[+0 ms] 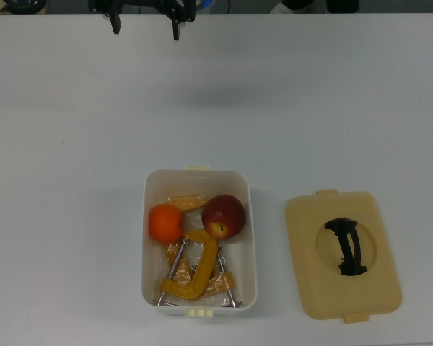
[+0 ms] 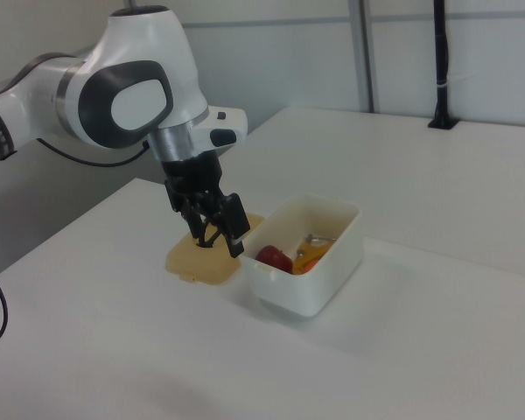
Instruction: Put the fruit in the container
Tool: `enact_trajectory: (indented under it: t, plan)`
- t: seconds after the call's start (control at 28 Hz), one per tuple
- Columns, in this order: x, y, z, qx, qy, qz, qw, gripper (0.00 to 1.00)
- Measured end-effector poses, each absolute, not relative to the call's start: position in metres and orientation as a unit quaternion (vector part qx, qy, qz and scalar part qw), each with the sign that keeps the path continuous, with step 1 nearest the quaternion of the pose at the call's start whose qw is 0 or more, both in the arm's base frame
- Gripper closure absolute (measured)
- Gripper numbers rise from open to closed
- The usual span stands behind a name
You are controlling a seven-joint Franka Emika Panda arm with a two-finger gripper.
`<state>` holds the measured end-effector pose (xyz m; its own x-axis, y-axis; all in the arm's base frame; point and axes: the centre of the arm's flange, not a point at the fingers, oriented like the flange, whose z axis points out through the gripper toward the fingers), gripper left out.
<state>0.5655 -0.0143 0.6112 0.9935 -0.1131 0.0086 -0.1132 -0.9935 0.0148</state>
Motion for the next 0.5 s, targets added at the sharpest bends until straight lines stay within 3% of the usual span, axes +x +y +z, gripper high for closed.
enact_trajectory:
  t: [0.5]
  plan:
    - [0.562,-0.027,0.621,0.998,-0.065,0.013,0.008,0.00]
